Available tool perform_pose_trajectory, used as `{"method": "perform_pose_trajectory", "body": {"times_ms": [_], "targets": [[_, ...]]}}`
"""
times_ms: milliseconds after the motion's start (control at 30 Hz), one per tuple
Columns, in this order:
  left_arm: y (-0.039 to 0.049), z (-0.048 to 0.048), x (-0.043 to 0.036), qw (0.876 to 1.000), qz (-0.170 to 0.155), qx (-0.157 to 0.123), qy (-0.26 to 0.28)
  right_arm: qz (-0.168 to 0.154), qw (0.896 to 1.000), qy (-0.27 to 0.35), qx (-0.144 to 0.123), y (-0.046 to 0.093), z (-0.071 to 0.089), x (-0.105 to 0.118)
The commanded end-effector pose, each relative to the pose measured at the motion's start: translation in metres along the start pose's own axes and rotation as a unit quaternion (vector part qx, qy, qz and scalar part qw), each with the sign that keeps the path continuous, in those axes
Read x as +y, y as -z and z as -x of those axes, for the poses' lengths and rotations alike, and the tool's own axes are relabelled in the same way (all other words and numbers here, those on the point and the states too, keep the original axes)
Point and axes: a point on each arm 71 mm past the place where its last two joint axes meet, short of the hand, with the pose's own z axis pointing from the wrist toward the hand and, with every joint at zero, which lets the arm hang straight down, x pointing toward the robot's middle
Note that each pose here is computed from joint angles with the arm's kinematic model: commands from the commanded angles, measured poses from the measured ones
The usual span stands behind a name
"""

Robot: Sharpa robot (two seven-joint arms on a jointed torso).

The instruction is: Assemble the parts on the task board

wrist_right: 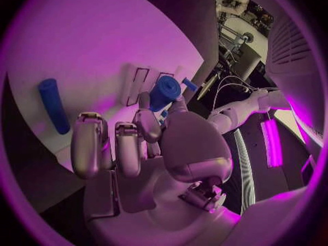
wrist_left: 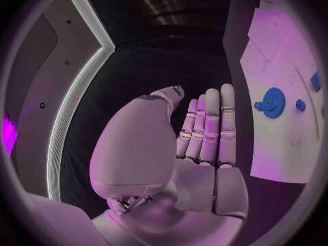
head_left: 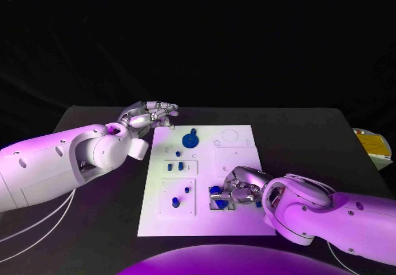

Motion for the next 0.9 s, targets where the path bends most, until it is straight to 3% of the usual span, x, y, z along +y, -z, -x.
{"method": "perform_pose_trajectory", "body": {"times_ms": [33, 367, 900], "targets": [[0.0000, -0.0024, -0.0008, 1.000, -0.003, 0.010, 0.002, -0.007, 1.000, 0.017, -0.002, 0.000, -0.001, -0.002], [0.0004, -0.0019, -0.0009, 1.000, -0.003, 0.009, 0.001, -0.003, 1.000, 0.020, -0.007, 0.001, -0.001, -0.001], [0.0009, -0.0005, -0.0010, 1.000, -0.003, 0.007, 0.001, 0.018, 1.000, 0.007, -0.014, 0.017, 0.001, 0.002]]}}
